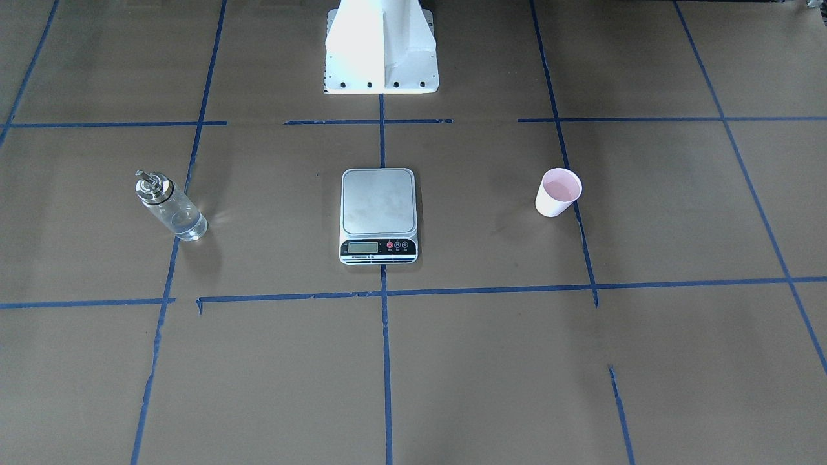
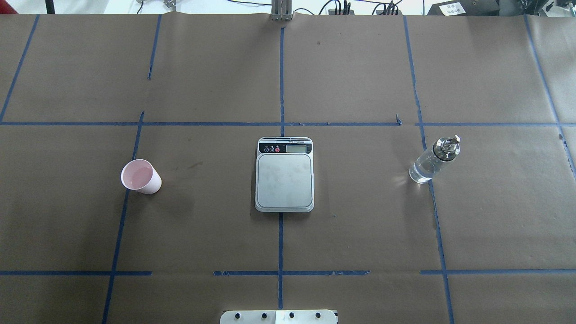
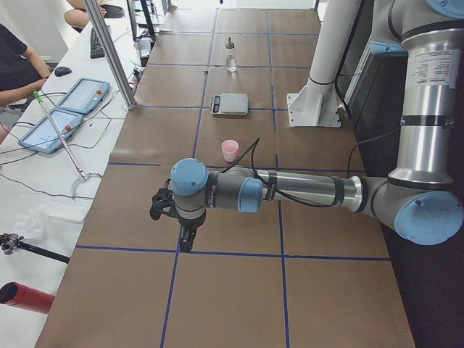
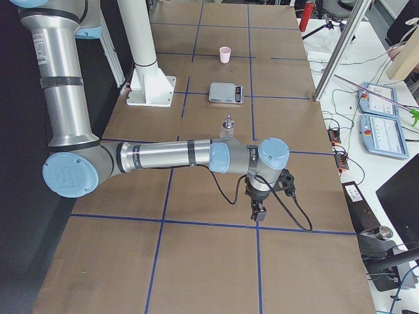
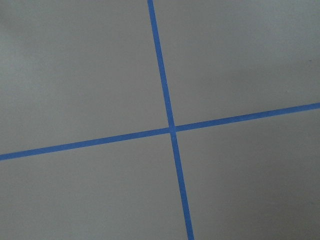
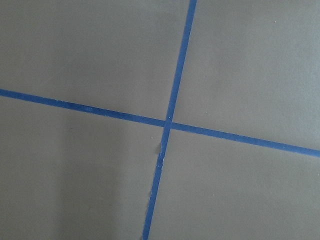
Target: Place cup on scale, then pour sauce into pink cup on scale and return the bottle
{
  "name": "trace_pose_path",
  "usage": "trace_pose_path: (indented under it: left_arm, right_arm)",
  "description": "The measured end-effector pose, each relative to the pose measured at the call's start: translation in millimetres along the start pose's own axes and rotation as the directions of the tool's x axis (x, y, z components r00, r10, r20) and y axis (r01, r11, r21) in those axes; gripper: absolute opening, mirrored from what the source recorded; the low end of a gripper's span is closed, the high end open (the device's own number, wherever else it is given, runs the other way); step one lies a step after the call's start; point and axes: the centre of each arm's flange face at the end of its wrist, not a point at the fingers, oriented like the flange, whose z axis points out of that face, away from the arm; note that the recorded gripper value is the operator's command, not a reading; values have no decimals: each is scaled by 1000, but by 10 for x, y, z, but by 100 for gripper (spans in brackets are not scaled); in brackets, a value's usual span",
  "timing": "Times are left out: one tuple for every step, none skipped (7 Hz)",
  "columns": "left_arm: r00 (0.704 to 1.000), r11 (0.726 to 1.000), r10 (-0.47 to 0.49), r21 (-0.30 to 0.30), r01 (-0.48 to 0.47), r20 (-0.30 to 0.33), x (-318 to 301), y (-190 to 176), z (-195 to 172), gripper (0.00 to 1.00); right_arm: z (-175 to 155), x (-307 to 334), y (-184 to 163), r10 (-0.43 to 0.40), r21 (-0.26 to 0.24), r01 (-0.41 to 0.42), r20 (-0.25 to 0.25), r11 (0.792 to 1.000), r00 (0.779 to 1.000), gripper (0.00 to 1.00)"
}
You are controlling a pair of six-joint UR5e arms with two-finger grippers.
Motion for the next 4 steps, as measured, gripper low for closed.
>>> trace_pose_path:
  left_arm:
    - [1000, 1000, 15, 3, -15, 2, 8, 13, -10, 100]
    - [999, 999, 48, 12, -48, 9, 34, 12, -44, 100]
    - [997, 997, 71, 17, -71, 15, 45, 12, -60, 100]
    - [996, 996, 83, 27, -83, 14, 73, 26, -96, 100]
  right_arm:
    - [-4, 33, 20, 3, 1, -3, 1, 1000, 1000, 100]
    - [10, 55, 38, 11, -2, -11, 2, 1000, 1000, 100]
    - [44, 80, 67, 23, -8, -23, 3, 1000, 1000, 100]
    - [79, 102, 106, 31, -14, -31, 5, 999, 1000, 100]
